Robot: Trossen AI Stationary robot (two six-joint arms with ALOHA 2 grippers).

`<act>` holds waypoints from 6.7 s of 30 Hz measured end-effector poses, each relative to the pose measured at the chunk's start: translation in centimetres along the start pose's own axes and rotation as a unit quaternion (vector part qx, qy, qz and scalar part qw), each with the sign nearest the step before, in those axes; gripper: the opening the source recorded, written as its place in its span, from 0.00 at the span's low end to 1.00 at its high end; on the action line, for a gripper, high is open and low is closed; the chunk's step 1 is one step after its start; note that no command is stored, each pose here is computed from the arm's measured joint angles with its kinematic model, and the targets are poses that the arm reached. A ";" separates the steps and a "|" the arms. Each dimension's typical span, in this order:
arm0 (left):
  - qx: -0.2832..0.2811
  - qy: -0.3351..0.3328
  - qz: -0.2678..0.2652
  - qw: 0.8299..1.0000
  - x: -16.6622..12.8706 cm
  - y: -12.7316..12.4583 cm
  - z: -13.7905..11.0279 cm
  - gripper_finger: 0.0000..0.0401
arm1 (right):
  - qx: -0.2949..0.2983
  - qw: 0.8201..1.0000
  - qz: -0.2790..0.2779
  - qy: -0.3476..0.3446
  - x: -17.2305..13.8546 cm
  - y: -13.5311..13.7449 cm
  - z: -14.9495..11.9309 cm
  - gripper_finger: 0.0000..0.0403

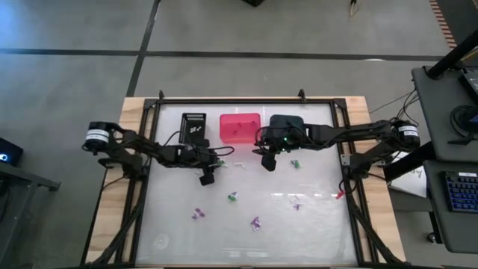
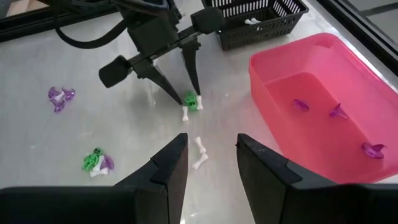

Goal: Sort Halloween decoration
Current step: Put the green skeleton toy into the blue bin, then put the white bone toy into the black bin

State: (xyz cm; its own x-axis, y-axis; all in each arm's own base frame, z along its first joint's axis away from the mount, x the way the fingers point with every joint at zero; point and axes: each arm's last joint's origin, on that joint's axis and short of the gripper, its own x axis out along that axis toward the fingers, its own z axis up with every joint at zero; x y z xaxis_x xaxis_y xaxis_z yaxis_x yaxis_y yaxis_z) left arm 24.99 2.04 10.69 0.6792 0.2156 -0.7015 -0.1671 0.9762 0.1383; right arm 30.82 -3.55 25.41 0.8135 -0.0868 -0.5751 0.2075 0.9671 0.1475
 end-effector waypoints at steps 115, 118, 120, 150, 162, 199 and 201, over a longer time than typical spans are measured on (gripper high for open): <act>-0.095 -0.209 -0.024 0.973 -4.7 0.8 5.0 0.38 | 0.222 0.931 -0.238 0.167 1.0 -9.1 -2.1 0.03; -0.094 -0.211 -0.024 0.973 -4.8 0.8 5.0 0.38 | 0.252 0.917 -0.257 0.171 0.7 -10.1 -2.6 0.03; -0.094 -0.209 -0.024 0.973 -4.9 0.8 5.0 0.38 | 0.257 0.912 -0.268 0.173 0.7 -10.5 -2.9 0.05; -0.007 0.183 -0.079 0.980 -7.6 -0.1 1.7 0.38 | 0.245 0.909 -0.291 0.172 0.6 -10.7 -3.1 0.40; -0.009 0.219 -0.074 0.973 -6.3 -0.4 0.9 0.38 | 0.241 0.911 -0.287 0.172 0.7 -10.4 -3.1 0.40; 0.077 0.082 0.007 0.994 -11.3 2.5 6.8 0.00 | 0.232 0.915 -0.280 0.175 0.9 -9.9 -3.2 0.37; 0.073 0.067 0.033 0.994 -12.0 3.8 7.3 0.00 | 0.230 0.916 -0.278 0.175 1.0 -9.7 -3.2 0.38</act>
State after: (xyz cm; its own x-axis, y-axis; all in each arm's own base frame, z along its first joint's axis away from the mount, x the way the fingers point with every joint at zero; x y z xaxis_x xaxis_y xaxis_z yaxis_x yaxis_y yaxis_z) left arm 21.36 3.33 24.73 0.5665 0.2839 -0.7736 -0.0955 0.9551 0.2806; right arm 27.88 -12.24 20.87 0.3051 -0.3758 -0.8750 0.8091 0.5869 0.0300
